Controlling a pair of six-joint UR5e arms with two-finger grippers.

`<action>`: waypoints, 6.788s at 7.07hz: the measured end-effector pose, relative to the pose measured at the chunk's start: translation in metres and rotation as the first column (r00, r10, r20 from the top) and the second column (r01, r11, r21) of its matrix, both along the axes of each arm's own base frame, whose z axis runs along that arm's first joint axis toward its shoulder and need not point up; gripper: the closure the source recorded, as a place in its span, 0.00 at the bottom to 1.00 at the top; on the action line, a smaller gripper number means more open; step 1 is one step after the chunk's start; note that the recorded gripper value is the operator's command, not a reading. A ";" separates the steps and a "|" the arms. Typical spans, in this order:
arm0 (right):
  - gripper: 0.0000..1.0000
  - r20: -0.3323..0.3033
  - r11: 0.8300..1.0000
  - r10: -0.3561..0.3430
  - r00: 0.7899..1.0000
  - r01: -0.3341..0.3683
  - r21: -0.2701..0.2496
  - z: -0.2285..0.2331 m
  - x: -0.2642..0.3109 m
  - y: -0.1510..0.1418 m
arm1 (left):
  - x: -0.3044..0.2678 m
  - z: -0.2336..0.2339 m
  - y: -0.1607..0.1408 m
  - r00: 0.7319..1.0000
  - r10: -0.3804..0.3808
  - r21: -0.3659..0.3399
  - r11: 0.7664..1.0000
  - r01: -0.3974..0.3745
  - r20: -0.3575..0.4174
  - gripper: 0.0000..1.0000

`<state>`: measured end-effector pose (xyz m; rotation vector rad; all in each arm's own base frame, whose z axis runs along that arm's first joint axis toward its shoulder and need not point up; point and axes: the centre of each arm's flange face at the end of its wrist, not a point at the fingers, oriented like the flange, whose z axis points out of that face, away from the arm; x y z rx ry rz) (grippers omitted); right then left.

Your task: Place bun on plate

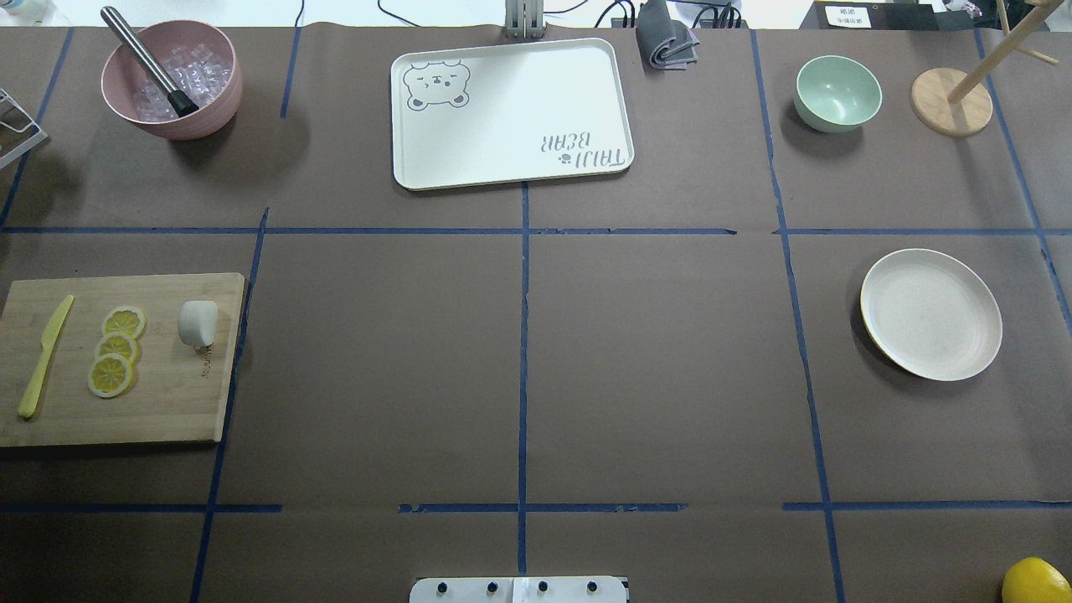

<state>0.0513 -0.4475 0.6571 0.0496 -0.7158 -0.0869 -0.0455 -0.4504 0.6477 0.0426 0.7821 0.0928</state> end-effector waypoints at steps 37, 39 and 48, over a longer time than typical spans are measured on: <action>0.00 0.405 0.986 0.127 0.905 -0.160 0.047 -0.356 -0.578 0.000 | 0.005 0.002 -0.003 1.000 0.005 -0.005 1.000 -0.005 -0.009 0.00; 0.00 0.270 0.991 0.128 0.954 -0.132 -0.004 -0.372 -0.509 -0.055 | 0.005 -0.004 -0.005 1.000 0.005 0.006 1.000 -0.005 -0.008 0.00; 0.00 -0.025 0.991 -0.093 0.995 0.095 0.098 -0.048 -0.019 -0.039 | 0.013 -0.059 -0.059 1.000 0.018 0.182 0.983 -0.015 -0.013 0.00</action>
